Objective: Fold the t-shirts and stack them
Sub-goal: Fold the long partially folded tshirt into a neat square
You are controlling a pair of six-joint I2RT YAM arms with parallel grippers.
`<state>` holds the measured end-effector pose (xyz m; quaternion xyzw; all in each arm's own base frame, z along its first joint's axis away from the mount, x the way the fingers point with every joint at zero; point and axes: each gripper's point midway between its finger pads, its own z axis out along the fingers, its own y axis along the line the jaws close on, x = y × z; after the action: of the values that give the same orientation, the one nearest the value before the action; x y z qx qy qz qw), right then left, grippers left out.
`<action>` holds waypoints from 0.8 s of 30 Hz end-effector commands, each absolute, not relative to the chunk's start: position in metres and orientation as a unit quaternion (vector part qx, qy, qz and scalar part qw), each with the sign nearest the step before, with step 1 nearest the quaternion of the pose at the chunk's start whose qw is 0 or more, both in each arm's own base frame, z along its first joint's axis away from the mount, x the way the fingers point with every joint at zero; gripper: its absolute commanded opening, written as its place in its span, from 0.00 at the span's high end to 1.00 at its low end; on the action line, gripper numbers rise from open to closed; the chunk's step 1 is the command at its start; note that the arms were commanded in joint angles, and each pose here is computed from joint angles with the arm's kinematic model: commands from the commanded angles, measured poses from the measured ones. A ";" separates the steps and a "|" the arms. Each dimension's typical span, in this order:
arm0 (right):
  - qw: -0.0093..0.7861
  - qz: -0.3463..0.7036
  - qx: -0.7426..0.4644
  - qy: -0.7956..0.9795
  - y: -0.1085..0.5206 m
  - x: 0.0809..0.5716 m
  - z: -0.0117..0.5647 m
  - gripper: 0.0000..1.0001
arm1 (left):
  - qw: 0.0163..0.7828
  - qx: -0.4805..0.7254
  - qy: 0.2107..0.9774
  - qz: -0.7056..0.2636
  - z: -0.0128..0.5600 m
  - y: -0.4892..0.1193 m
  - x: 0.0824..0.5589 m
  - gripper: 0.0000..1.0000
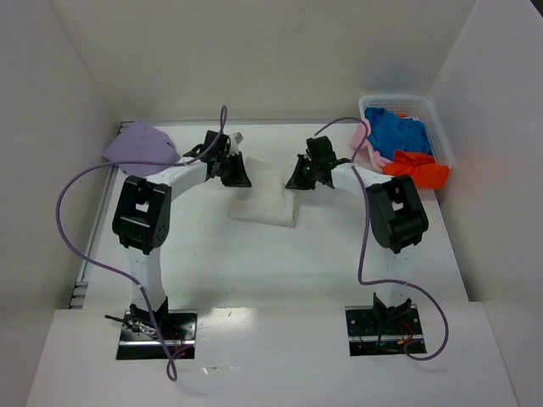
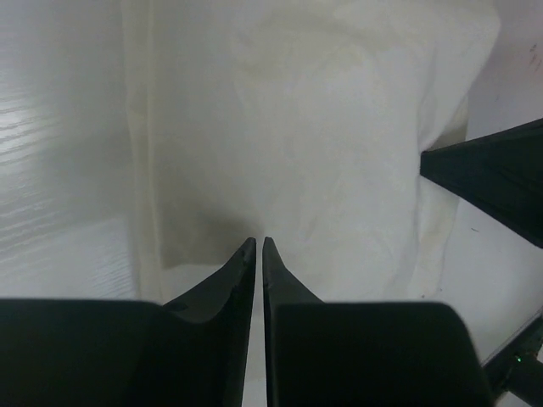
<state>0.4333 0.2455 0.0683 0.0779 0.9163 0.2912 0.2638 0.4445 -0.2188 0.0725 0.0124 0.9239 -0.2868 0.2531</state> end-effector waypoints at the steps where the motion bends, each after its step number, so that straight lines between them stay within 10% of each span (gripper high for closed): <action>1: 0.262 0.267 0.070 0.925 0.253 0.438 0.048 1.00 | 0.244 -0.016 0.937 -0.248 0.049 -0.206 0.448 0.87; 18: 0.272 0.169 0.093 0.943 0.211 0.421 0.029 1.00 | 0.233 -0.033 0.952 -0.193 0.028 -0.187 0.444 0.87; 24: 0.322 0.190 0.079 0.924 0.211 0.433 0.095 0.93 | 0.288 -0.009 0.937 -0.198 0.080 -0.177 0.452 0.31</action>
<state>0.4228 0.2191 0.0382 0.0922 0.9396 0.1915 0.2685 0.4464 -0.1919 0.0416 -0.0191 0.9470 -0.2067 0.2453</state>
